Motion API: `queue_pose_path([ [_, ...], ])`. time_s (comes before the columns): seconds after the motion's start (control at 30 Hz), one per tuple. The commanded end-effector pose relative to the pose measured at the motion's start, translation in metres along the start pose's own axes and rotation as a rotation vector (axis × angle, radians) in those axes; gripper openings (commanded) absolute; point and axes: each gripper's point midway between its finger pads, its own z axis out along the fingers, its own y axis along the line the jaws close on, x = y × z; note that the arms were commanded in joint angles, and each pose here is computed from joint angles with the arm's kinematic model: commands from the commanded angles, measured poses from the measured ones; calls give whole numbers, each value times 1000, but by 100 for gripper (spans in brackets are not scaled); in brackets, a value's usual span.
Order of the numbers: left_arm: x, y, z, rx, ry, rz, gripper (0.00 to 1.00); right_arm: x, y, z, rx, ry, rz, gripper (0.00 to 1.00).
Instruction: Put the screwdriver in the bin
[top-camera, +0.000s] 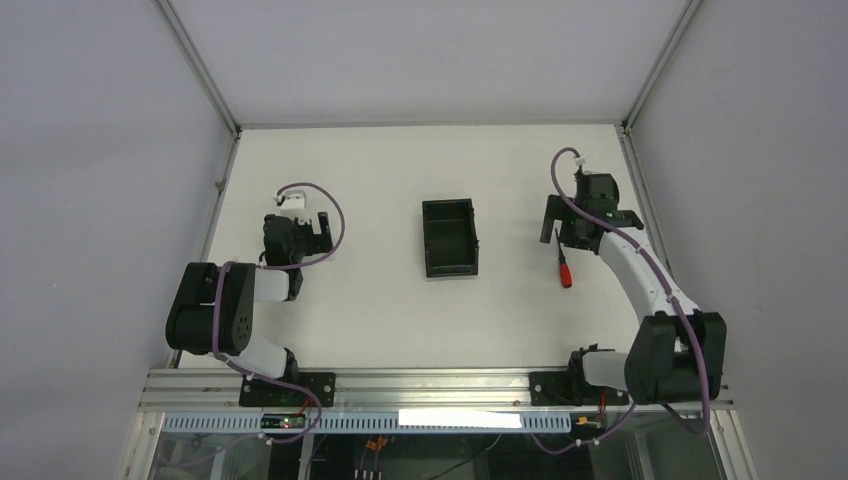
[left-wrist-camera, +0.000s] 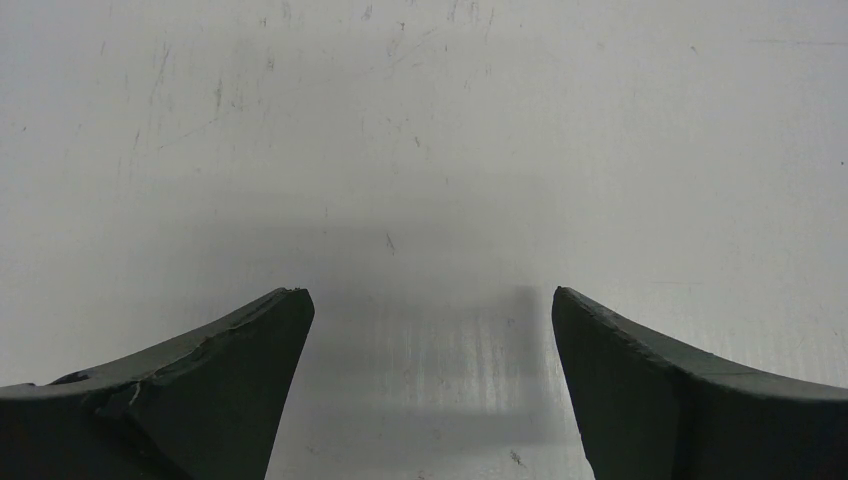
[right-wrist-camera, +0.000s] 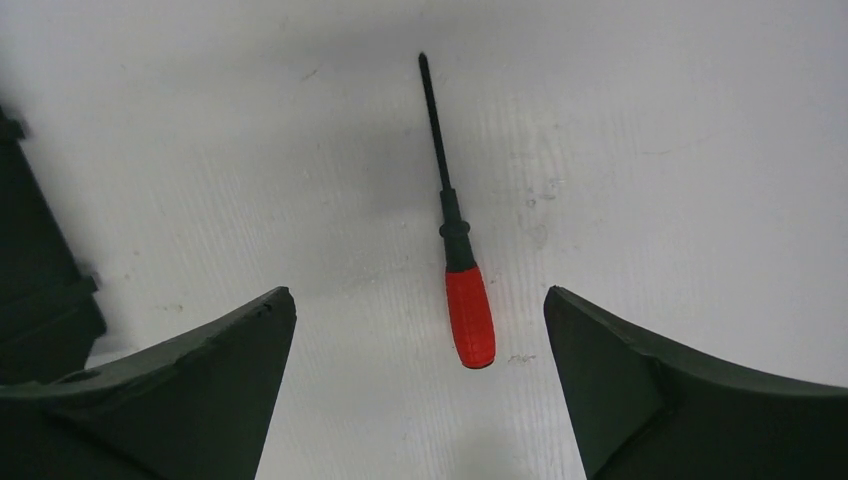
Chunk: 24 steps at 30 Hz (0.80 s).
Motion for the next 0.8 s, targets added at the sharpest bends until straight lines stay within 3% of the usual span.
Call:
queue_pose_path([
  [0.0,-14,-2,-1,13,-47,-3,99,21,16,24,-112,105,-138,99],
  [0.2,-14,-1,-1,12,-47,-4,99,47,0,57,-35,244,-172,95],
  [0.37,-15,-1,-1,12,-48,-3,99,65,-11,72,2,350,-148,74],
  [0.5,-15,-2,-1,13,-49,-3,99,68,-10,74,-24,380,-129,40],
  [0.6,-14,-2,-1,13,-47,-3,99,67,-6,72,-53,376,-133,24],
  [0.77,-14,-1,-1,12,-48,-3,99,41,-11,55,-22,286,-135,16],
])
